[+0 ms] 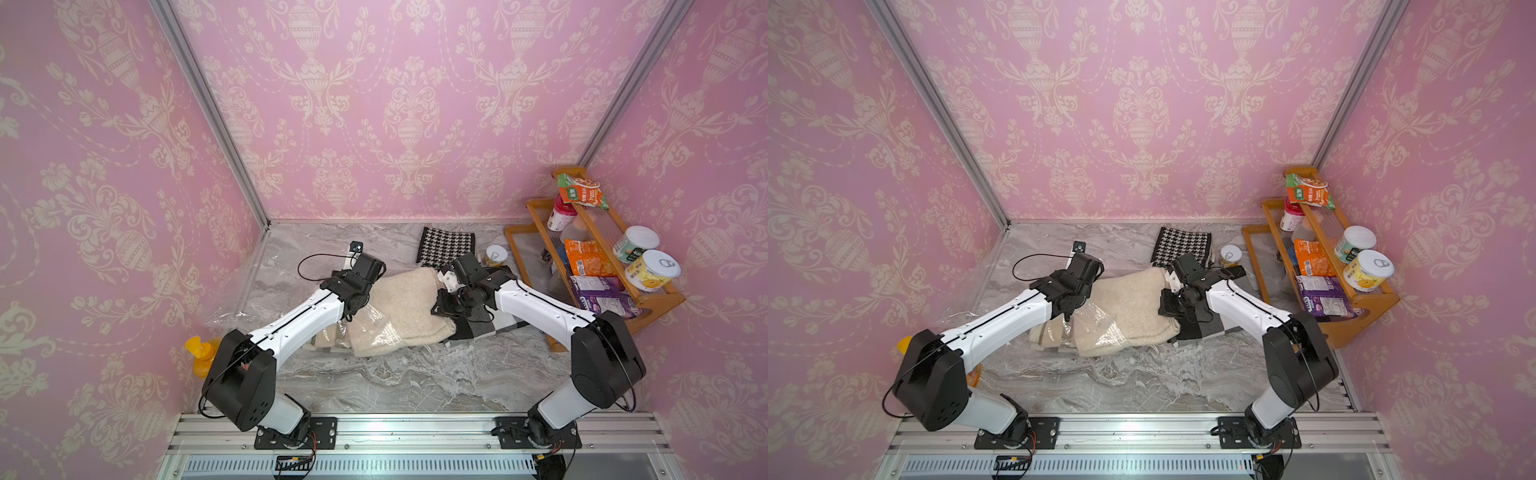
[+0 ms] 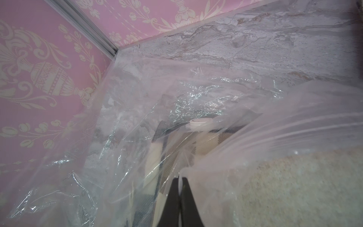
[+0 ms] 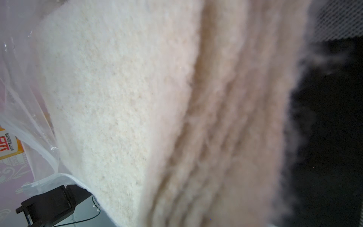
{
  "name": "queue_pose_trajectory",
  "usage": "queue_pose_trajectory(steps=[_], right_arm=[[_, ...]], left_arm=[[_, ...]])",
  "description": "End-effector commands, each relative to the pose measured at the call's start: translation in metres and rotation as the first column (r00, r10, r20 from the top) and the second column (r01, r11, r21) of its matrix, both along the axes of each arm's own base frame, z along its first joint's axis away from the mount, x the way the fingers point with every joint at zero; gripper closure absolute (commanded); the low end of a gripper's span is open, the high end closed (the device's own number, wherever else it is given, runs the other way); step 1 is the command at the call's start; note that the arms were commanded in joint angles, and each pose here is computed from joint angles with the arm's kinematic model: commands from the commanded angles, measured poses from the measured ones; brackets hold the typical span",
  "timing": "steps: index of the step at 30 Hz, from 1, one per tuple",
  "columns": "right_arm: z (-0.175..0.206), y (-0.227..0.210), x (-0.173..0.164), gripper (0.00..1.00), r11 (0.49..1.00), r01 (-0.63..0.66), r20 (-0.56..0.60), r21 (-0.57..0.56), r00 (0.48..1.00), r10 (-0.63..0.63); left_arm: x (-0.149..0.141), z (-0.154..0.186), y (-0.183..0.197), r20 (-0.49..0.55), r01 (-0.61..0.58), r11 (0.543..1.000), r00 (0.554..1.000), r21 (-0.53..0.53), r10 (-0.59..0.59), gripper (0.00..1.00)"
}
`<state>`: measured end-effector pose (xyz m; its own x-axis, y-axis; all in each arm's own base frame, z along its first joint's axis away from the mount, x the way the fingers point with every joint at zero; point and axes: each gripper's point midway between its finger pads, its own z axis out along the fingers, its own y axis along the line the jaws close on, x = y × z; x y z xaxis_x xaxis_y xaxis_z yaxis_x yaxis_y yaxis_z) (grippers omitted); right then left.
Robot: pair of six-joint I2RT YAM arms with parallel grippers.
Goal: Take the scarf out of the vacuum bag
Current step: Take out the scarf from the vacuum bag.
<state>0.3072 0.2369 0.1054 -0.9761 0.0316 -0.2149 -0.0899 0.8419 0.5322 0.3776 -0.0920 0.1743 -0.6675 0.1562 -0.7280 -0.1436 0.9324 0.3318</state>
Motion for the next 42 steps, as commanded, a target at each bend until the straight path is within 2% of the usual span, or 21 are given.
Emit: queue_pose_trajectory(steps=[1,6,8,12,18,25,32,35,42], right_arm=[[0.011,0.013,0.019,1.00,0.996,0.050,0.024,0.080,0.998,-0.052],[0.005,0.022,0.020,1.00,0.992,0.063,0.016,0.113,0.998,-0.065],[0.005,0.021,0.019,1.00,0.992,0.065,0.019,0.107,0.998,-0.068],[0.005,0.004,0.019,1.00,0.997,0.075,0.028,0.031,0.997,-0.076],[0.005,-0.032,0.018,1.00,0.992,0.078,0.040,-0.099,0.996,-0.074],[0.007,-0.066,0.014,1.00,0.979,0.086,0.033,-0.186,0.996,-0.081],[0.013,-0.094,0.013,1.00,0.967,0.116,0.044,-0.229,0.993,-0.109],[0.016,-0.103,0.013,1.00,0.963,0.135,0.054,-0.234,0.991,-0.126],[0.021,-0.125,0.010,1.00,0.943,0.155,0.064,-0.295,0.988,-0.142]], left_arm=[[0.005,0.034,0.035,0.072,-0.112,0.993,0.991,0.032,0.110,1.00],[0.003,0.050,0.064,0.102,-0.200,0.980,0.975,-0.001,0.199,1.00],[0.003,0.053,0.063,0.103,-0.195,0.981,0.975,-0.016,0.196,1.00],[0.003,0.045,0.050,0.072,-0.149,0.986,0.985,-0.072,0.154,1.00],[-0.003,0.030,0.040,0.039,-0.116,0.992,0.992,-0.050,0.118,1.00],[-0.008,0.016,0.040,0.016,-0.107,0.994,0.994,-0.034,0.107,1.00],[-0.008,0.020,0.036,0.023,-0.089,0.995,0.996,-0.036,0.090,1.00],[-0.006,0.020,0.023,0.020,-0.035,0.998,0.999,-0.055,0.036,1.00],[-0.004,0.024,-0.036,0.027,0.184,0.979,0.983,-0.093,-0.182,1.00]])
